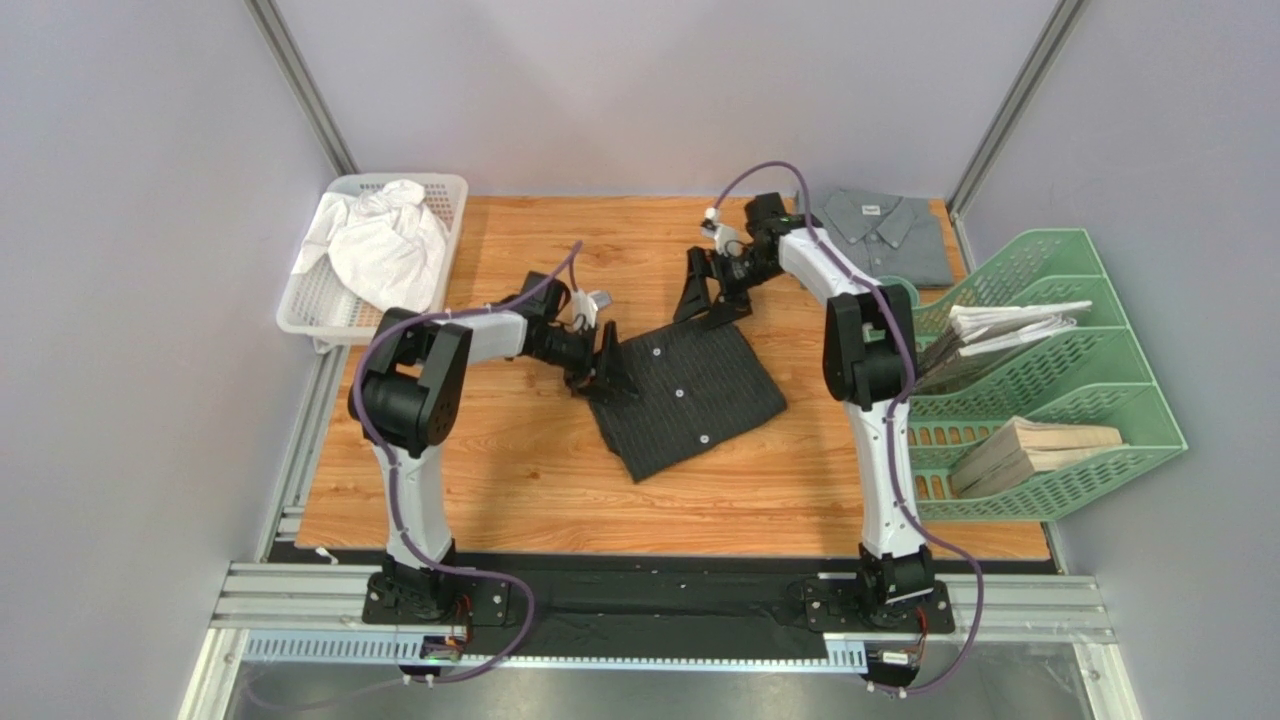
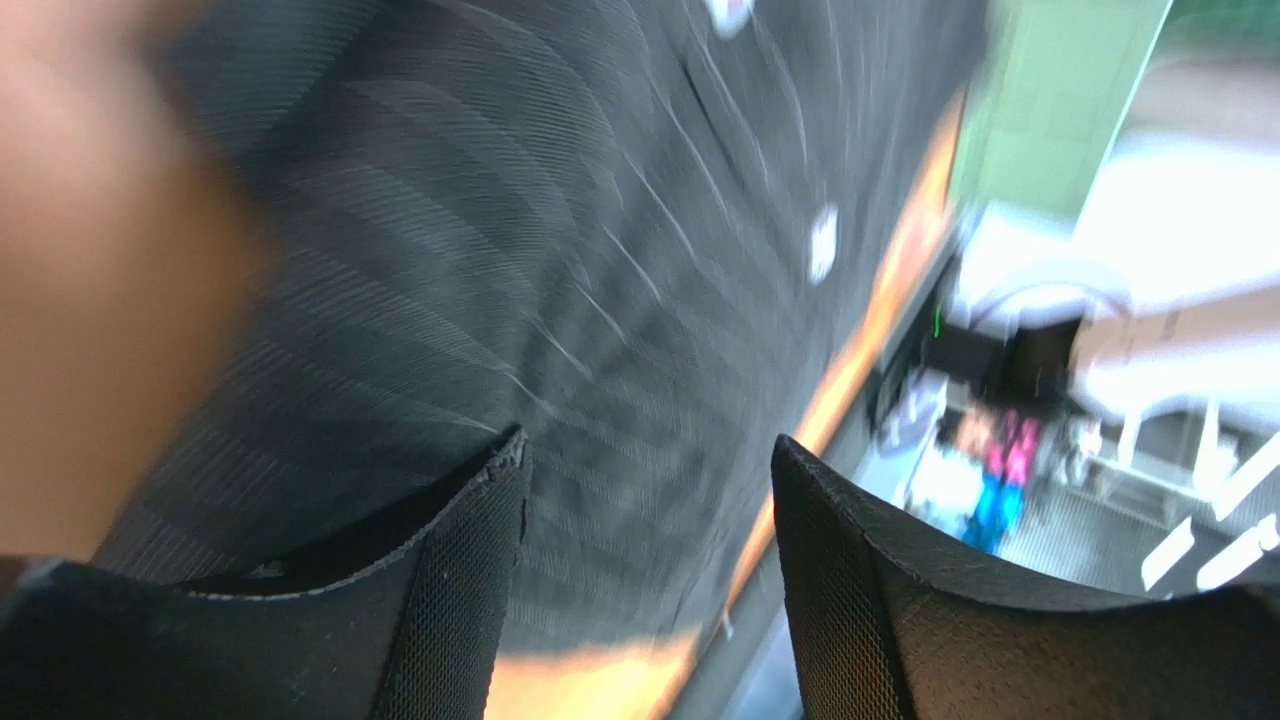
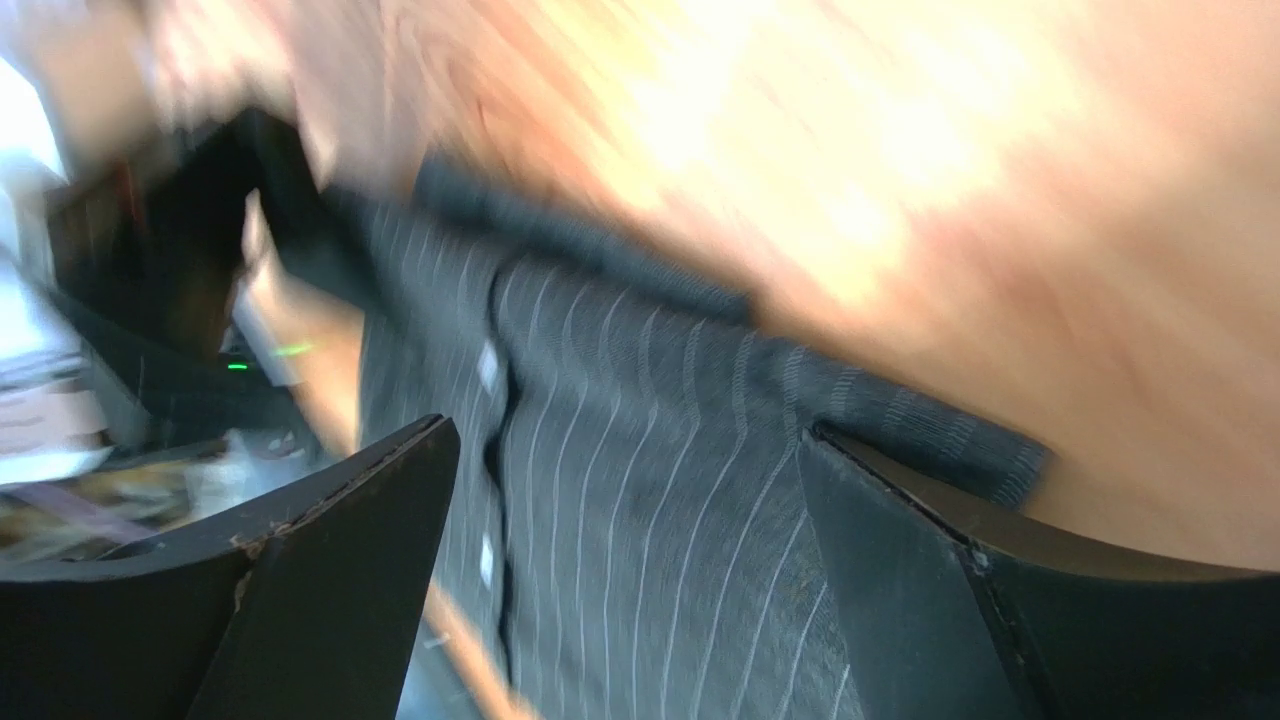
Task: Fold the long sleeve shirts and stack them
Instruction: Fold the shirt
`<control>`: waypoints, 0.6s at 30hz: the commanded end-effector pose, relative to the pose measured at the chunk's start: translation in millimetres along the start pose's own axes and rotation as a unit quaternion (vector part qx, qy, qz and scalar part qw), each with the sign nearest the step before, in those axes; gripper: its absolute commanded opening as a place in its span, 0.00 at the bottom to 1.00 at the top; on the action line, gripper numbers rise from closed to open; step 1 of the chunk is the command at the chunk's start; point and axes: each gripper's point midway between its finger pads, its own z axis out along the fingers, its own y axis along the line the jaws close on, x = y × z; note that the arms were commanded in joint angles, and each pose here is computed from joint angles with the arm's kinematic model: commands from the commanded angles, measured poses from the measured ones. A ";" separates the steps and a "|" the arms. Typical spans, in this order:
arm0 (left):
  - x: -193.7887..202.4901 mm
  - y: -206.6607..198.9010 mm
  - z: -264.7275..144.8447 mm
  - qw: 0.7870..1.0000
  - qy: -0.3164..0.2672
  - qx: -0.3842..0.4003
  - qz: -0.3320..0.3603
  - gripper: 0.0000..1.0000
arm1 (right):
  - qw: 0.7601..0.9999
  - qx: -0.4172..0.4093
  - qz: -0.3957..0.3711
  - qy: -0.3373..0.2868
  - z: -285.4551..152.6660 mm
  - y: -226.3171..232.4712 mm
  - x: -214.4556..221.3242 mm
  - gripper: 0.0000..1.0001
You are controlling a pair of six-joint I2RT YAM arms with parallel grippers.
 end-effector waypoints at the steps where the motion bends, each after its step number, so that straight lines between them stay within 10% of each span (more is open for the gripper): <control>1: 93.0 -32.8 3.4 0.995 0.098 0.007 0.028 0.68 | 0.986 0.050 -0.157 0.011 39.1 19.3 -17.4 0.95; 9: 57.0 -86.4 -93.5 0.983 -0.114 0.043 0.138 0.76 | 0.942 -0.034 -0.329 -0.062 -33.0 160.8 -28.0 0.98; 18: -23.8 -43.2 -67.9 0.978 -0.077 -0.041 0.191 0.82 | 0.958 0.103 -0.265 0.031 -47.2 102.9 64.8 0.92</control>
